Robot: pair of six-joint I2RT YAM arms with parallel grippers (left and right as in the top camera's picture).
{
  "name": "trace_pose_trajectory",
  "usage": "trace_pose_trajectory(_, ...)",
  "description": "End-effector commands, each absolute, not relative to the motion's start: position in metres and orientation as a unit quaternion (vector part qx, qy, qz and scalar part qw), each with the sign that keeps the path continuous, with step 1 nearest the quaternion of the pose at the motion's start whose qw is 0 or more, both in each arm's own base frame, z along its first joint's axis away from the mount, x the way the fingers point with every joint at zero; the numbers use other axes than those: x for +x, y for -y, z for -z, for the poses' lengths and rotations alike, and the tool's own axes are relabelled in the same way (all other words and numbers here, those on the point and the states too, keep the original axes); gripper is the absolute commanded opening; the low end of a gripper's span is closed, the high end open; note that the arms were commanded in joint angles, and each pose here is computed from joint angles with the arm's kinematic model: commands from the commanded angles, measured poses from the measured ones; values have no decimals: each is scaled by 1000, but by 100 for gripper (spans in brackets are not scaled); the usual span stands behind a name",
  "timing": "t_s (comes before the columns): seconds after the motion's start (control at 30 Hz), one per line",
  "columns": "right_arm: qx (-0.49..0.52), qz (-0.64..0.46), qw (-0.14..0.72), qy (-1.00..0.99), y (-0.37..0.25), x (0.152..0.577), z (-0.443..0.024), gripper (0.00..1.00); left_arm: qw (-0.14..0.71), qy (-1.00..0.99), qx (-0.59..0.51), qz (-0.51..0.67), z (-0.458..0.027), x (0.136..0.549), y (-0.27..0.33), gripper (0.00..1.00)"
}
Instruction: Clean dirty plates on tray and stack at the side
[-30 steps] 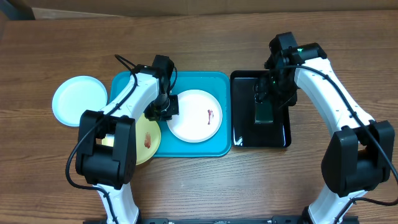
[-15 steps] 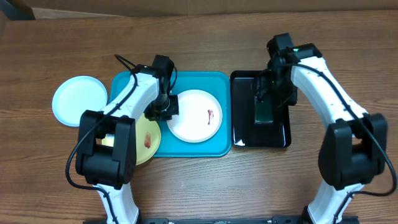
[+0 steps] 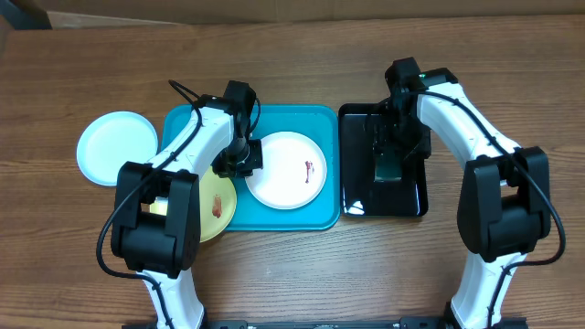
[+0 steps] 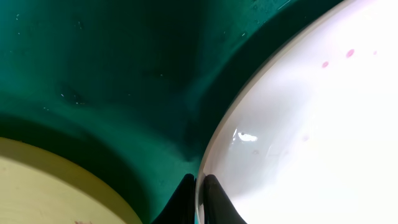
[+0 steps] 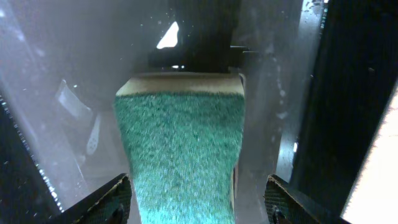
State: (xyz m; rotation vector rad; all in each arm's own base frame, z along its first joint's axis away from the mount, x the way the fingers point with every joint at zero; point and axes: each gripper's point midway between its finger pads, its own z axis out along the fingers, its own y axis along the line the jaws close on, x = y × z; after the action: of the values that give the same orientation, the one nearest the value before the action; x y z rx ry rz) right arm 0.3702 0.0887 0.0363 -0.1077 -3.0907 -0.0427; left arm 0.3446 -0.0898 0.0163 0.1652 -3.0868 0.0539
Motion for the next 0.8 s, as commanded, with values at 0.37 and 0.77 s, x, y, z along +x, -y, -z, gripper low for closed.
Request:
trace_pose_trajectory(0.37, -4, 3, 24, 1000, -106, 367, -28, 75, 8, 998, 56, -18, -26, 353, 89, 8)
trace_pose_trajectory(0.77, -3, -10, 25, 1000, -102, 365, -24, 75, 9, 998, 56, -21, -26, 352, 90, 8)
